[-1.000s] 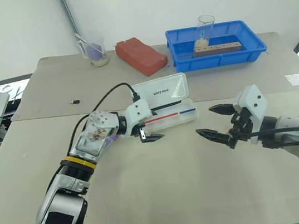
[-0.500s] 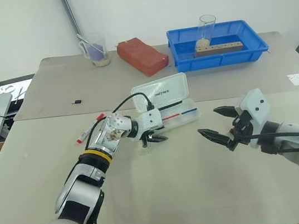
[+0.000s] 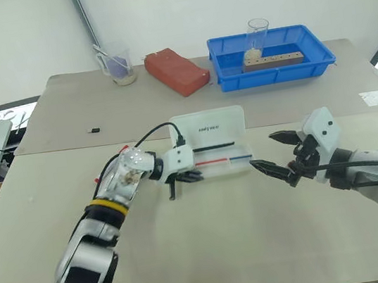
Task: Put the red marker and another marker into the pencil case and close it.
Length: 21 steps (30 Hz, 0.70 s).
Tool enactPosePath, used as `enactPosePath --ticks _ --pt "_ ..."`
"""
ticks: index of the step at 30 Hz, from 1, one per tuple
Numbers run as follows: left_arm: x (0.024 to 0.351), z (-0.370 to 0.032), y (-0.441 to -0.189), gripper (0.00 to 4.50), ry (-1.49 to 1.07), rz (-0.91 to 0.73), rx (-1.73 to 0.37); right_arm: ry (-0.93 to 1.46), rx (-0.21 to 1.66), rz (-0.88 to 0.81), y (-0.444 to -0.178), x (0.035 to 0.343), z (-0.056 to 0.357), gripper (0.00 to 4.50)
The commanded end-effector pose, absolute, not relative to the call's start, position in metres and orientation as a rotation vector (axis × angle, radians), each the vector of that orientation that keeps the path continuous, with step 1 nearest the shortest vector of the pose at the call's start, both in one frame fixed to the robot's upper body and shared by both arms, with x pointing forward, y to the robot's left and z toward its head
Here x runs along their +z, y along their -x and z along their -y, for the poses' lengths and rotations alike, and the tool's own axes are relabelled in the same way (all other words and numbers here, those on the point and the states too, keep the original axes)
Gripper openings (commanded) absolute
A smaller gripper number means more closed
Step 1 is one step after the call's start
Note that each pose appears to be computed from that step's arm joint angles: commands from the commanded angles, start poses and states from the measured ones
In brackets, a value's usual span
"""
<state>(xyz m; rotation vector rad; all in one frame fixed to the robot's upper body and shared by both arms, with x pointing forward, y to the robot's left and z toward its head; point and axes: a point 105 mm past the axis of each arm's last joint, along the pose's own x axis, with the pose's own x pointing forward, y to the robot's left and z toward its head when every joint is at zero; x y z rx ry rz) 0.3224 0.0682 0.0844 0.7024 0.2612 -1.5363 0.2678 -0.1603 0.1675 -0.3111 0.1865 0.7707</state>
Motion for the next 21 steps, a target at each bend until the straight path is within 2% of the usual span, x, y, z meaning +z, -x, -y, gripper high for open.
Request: enactPosePath --ticks 1,5,13,16,21 --pt "0.101 -0.072 -0.304 0.04 -0.733 -0.2 -1.586 0.346 0.872 -0.159 -0.258 0.176 0.151 4.5" --pt "0.093 -0.076 -0.29 0.04 -0.734 -0.22 -1.581 0.371 0.965 -0.216 -0.247 0.165 0.146 4.5" --pt "0.084 -0.075 -0.293 0.04 -0.747 -0.212 -1.51 0.405 1.036 -0.29 -0.24 0.145 0.146 4.5" --pt "0.085 -0.075 -0.292 1.04 -0.747 -0.21 -1.512 0.406 1.038 -0.285 -0.242 0.145 0.146 4.5" --pt "0.092 -0.076 -0.291 3.43 -0.77 -0.181 -1.525 0.411 1.04 -0.271 -0.247 0.146 0.147 4.5"
